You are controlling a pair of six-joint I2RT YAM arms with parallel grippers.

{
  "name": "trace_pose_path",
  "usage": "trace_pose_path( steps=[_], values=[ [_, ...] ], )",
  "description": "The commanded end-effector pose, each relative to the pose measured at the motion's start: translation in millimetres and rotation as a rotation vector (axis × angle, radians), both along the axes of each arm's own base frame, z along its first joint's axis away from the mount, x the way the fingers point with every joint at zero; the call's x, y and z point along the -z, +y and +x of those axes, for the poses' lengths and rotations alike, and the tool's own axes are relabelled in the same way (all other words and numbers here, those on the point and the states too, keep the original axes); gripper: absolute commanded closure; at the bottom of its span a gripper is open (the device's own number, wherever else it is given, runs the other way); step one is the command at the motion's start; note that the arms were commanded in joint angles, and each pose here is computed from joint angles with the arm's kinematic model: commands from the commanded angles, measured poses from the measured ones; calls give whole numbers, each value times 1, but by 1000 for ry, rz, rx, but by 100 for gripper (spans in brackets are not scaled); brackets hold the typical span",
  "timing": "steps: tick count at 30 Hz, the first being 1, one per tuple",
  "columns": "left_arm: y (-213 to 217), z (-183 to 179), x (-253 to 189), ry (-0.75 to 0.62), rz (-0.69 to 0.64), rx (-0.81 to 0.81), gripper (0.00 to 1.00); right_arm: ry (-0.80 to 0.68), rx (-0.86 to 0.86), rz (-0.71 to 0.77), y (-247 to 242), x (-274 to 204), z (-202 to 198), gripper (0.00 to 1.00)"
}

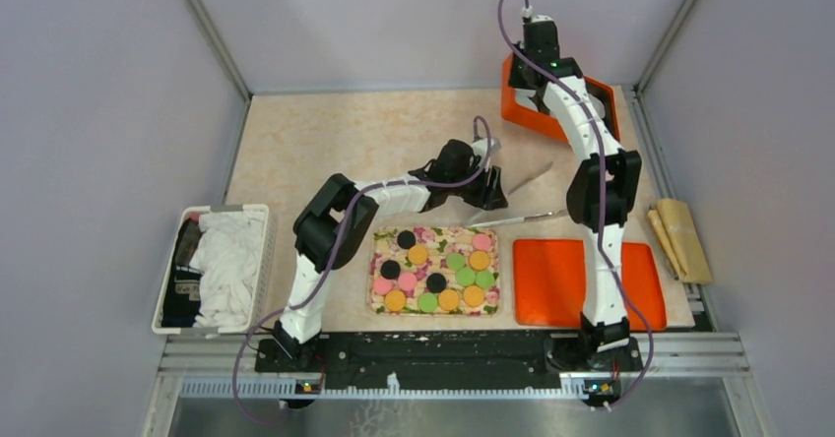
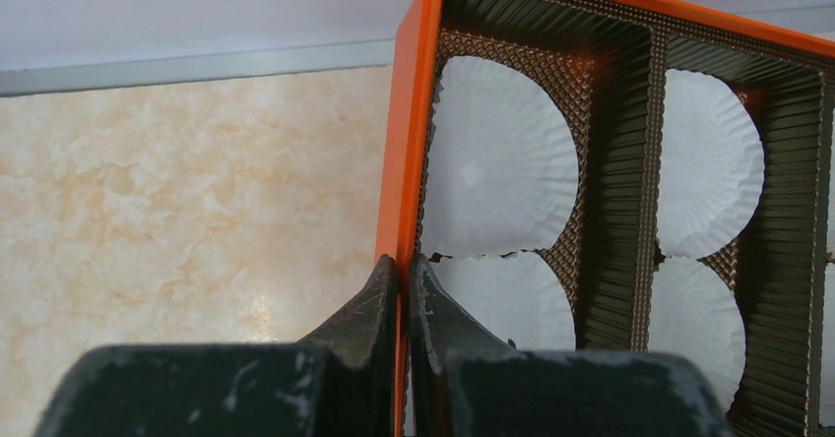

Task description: Pack the cookies

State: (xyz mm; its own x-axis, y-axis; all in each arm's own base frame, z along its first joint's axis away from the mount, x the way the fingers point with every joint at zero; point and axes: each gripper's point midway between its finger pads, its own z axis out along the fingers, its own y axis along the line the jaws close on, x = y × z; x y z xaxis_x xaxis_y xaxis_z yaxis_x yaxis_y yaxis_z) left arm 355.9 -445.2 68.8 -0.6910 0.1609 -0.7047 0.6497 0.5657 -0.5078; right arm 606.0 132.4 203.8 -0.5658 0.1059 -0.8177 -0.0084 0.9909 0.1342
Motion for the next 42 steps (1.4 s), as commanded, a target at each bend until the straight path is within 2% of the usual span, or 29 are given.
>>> trace_pose_path(
  steps=[1,4,7,12,14,19,22,26,34,42],
  values=[
    [-14,-26,-24,-23,-128,146,44,-176,-72,29,35,-56,16,100],
    [-14,-36,-40,-44,-164,197,44,-166,-105,37,55,-48,14,100],
    [-4,-33,-54,-91,-139,160,43,-142,-133,40,74,-33,11,100],
    [23,-25,-99,-214,-103,42,43,-78,-194,46,108,1,0,100],
    [37,-27,-136,-277,-120,-3,42,-60,-222,52,124,13,-6,100],
    [87,-32,-197,-399,-120,-182,39,-3,-302,78,166,37,-27,100],
    [118,-38,-215,-445,-119,-286,38,33,-344,81,193,50,-46,100],
    [145,-51,-222,-453,-112,-351,37,84,-394,88,231,72,-77,100],
    [172,-72,-222,-416,-110,-402,37,194,-481,147,298,104,-137,100],
    [189,-80,-224,-426,-101,-439,37,249,-583,201,350,116,-173,100]
  ],
)
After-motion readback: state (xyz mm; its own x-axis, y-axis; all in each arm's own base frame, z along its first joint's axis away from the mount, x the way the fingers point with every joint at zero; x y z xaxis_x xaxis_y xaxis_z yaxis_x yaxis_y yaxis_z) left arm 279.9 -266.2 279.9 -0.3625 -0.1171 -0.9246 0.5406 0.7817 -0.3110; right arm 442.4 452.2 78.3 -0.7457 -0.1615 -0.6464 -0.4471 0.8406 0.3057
